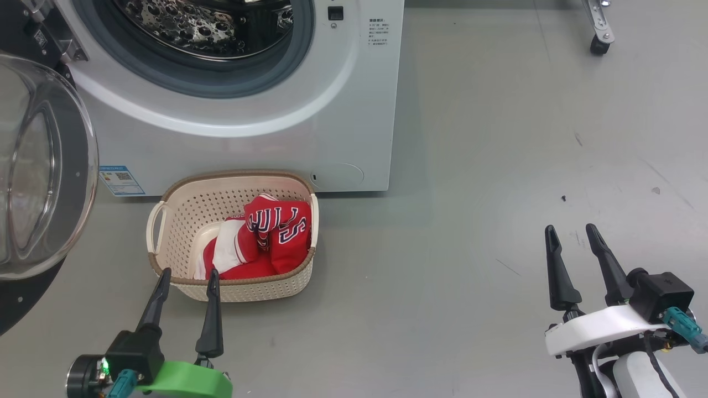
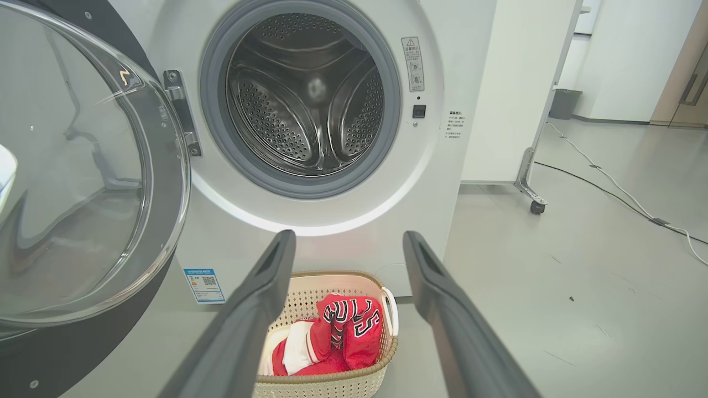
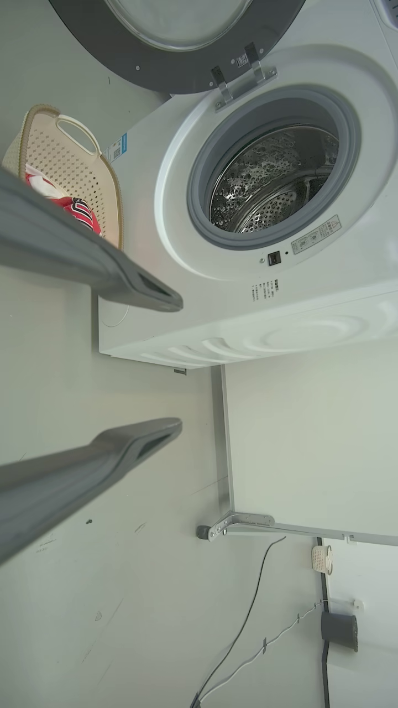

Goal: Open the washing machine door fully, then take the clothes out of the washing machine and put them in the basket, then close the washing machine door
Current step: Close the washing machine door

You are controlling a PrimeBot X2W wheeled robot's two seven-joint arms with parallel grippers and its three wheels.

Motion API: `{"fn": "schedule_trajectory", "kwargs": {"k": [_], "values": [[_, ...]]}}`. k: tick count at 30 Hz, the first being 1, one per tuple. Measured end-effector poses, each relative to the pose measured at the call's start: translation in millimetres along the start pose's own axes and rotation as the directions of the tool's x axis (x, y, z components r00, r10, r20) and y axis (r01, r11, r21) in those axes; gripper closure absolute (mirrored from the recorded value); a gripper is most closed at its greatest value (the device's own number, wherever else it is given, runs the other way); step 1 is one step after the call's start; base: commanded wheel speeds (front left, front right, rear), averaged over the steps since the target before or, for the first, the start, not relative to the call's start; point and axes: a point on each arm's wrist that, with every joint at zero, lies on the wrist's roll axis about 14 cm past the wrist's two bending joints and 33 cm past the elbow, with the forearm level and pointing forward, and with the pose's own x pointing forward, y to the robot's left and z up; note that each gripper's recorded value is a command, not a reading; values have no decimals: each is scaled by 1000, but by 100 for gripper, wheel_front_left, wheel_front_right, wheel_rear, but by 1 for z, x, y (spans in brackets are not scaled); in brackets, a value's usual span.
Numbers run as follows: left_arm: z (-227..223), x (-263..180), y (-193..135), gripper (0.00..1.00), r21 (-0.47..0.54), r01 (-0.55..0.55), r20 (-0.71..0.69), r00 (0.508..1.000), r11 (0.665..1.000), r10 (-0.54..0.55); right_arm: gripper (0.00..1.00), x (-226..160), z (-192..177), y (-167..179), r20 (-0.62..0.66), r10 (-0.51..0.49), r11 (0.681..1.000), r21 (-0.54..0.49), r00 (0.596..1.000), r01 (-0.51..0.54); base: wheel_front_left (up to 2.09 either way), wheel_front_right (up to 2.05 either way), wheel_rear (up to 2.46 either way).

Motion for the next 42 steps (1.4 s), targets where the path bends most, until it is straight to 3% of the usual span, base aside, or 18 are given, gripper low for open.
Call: {"fn": "schedule_trajectory", "kwargs": {"k": [34, 42], "values": [[2, -2, -3, 0, 1, 7, 4, 1000, 1000, -7, 0, 1, 1, 2, 3, 9, 1000, -1, 1000, -9, 0, 0, 0], [1, -8, 5, 0, 3, -19, 0, 1000, 1000, 19, 0, 9, -2, 14, -6, 52, 999, 0, 999, -52, 0, 0, 0]]}}
